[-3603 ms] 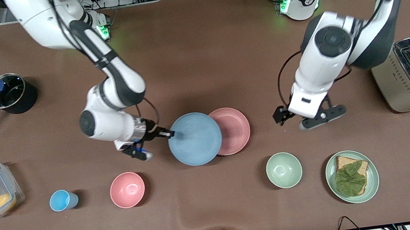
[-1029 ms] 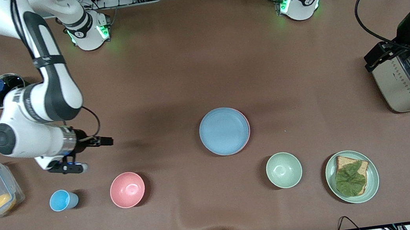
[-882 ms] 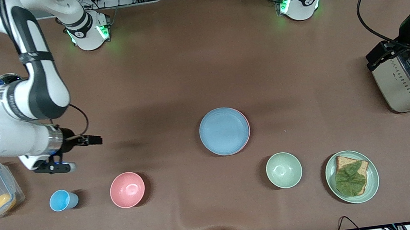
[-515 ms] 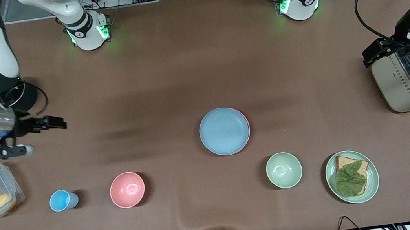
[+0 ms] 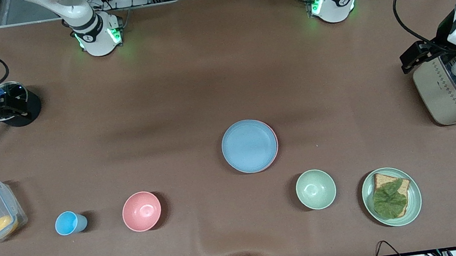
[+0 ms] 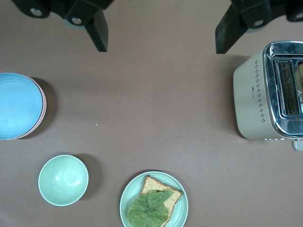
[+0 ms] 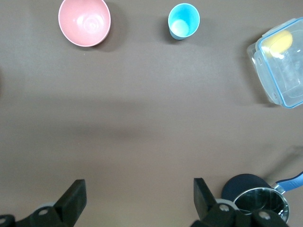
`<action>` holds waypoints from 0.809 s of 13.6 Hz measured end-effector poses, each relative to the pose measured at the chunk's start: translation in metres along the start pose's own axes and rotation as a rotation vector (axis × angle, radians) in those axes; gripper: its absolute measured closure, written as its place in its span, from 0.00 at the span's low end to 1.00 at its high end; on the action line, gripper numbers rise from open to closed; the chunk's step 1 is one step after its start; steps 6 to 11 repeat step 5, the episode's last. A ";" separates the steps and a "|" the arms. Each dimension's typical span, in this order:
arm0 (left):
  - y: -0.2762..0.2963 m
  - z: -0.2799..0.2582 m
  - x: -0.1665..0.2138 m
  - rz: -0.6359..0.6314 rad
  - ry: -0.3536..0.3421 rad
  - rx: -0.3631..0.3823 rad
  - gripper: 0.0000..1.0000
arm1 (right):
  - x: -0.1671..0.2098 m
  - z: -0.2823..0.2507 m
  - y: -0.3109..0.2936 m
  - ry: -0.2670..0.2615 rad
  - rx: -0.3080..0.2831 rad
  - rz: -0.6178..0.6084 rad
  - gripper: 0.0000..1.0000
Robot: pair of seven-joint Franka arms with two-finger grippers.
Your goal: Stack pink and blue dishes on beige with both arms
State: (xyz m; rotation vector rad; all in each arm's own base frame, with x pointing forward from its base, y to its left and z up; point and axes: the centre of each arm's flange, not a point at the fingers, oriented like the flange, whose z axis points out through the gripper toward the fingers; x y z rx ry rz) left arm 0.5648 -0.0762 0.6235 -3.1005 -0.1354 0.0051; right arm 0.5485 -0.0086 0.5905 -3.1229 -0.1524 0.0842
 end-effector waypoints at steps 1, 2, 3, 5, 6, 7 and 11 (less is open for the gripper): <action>0.000 0.000 0.000 0.000 -0.003 0.001 0.00 | -0.001 -0.002 0.000 0.004 -0.003 -0.005 0.00; -0.001 0.000 0.000 0.000 -0.005 0.001 0.00 | -0.001 -0.003 0.001 0.003 -0.005 -0.007 0.00; -0.001 0.000 -0.001 -0.001 -0.006 -0.002 0.00 | -0.002 -0.004 0.002 -0.003 -0.006 -0.006 0.00; 0.000 -0.004 -0.001 -0.006 -0.006 -0.036 0.00 | -0.004 -0.009 0.004 -0.007 -0.006 -0.001 0.00; 0.000 -0.004 -0.001 -0.006 -0.006 -0.036 0.00 | -0.004 -0.009 0.004 -0.007 -0.006 -0.001 0.00; 0.000 -0.004 -0.001 -0.006 -0.006 -0.036 0.00 | -0.004 -0.009 0.004 -0.007 -0.006 -0.001 0.00; 0.000 -0.004 -0.001 -0.006 -0.006 -0.036 0.00 | -0.004 -0.009 0.004 -0.007 -0.006 -0.001 0.00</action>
